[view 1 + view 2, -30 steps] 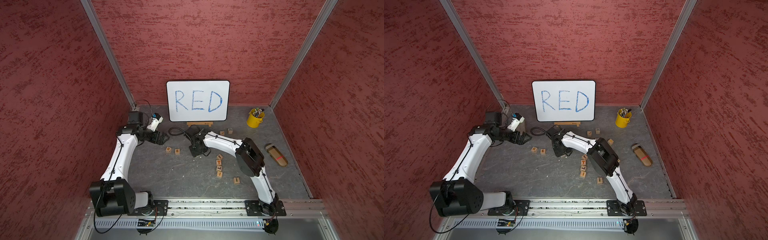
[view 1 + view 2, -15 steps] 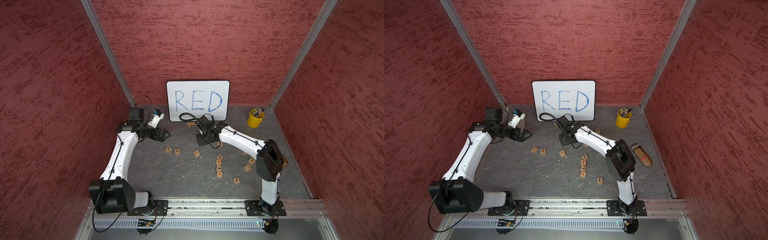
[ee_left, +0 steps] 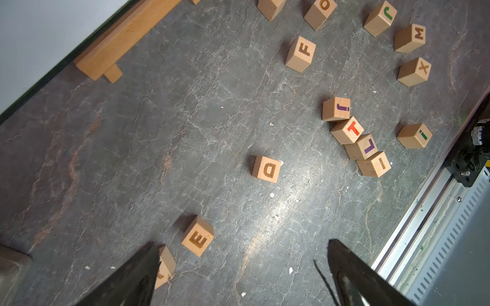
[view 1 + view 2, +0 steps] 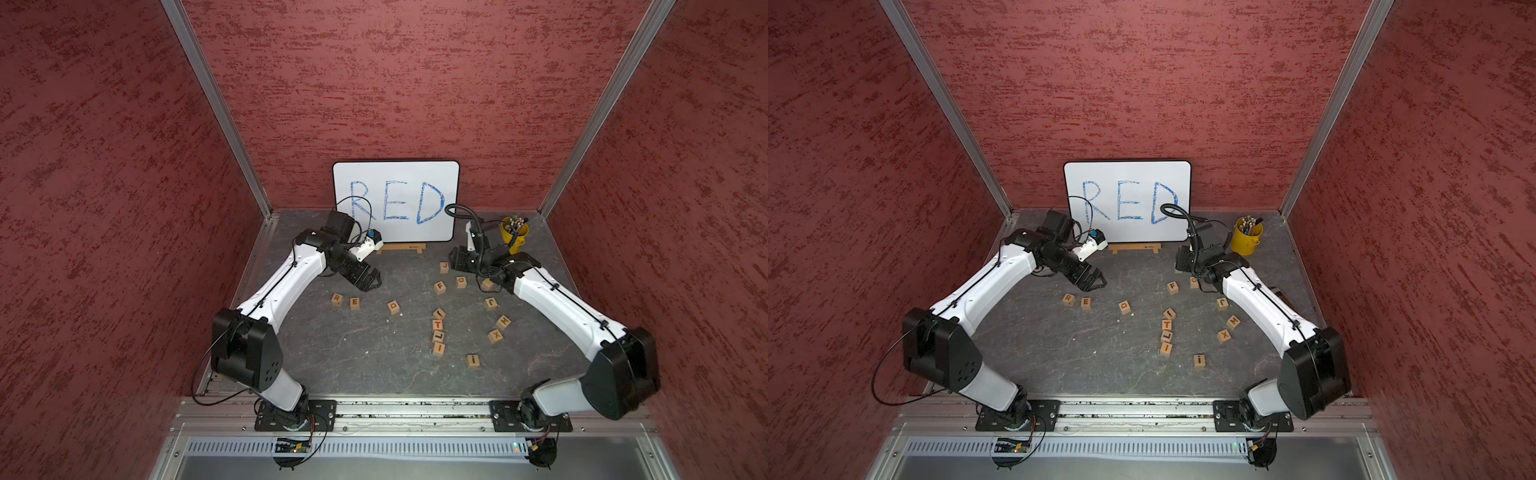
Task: Assemble the uppercase word "red" with letter blocks
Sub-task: Move the letter block to the center of the board.
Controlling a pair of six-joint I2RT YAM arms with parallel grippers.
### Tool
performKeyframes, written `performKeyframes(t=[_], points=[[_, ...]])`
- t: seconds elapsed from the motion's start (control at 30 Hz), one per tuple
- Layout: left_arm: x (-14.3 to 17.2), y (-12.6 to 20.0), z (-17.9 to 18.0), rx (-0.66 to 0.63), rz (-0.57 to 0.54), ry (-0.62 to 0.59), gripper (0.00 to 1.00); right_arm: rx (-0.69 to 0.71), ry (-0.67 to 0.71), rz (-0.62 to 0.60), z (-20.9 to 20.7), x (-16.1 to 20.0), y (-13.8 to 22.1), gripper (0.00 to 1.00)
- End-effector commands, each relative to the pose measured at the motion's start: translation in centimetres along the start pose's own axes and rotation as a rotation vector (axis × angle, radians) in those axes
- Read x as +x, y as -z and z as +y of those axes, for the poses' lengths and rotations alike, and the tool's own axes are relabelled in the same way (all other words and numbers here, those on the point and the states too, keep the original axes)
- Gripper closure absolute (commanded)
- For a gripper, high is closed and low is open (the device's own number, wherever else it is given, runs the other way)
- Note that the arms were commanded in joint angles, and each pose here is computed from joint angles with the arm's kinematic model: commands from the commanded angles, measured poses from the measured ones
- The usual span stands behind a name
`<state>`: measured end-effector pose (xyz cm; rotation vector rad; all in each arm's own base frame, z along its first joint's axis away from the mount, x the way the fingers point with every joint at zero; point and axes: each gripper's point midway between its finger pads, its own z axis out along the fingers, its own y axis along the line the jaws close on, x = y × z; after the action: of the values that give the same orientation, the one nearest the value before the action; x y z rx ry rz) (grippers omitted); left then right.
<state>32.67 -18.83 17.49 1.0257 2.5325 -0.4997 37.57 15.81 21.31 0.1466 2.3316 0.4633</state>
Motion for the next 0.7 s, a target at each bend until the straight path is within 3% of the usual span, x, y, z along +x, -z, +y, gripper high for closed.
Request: performKeyframes(t=[0.0,0.23,0.43,0.67], points=[[-0.3,-0.8,-0.2,-0.010,0.041,0.034,0.00,-0.042,-0.029,-0.029,0.0,-0.3,0.5,0.48],[-0.2,-3.2,0.1,-0.025,0.090,0.162,0.00,-0.047,-0.051,-0.021,-1.5,0.7,0.2,0.48],[-0.4,-3.7,0.8,-0.086,0.081,0.213,0.00,-0.044,-0.048,-0.014,-2.0,0.8,-0.1,0.48],[0.1,-4.2,-0.1,-0.063,0.091,0.240,0.00,-0.025,-0.060,-0.041,-3.0,0.5,0.2,0.48]])
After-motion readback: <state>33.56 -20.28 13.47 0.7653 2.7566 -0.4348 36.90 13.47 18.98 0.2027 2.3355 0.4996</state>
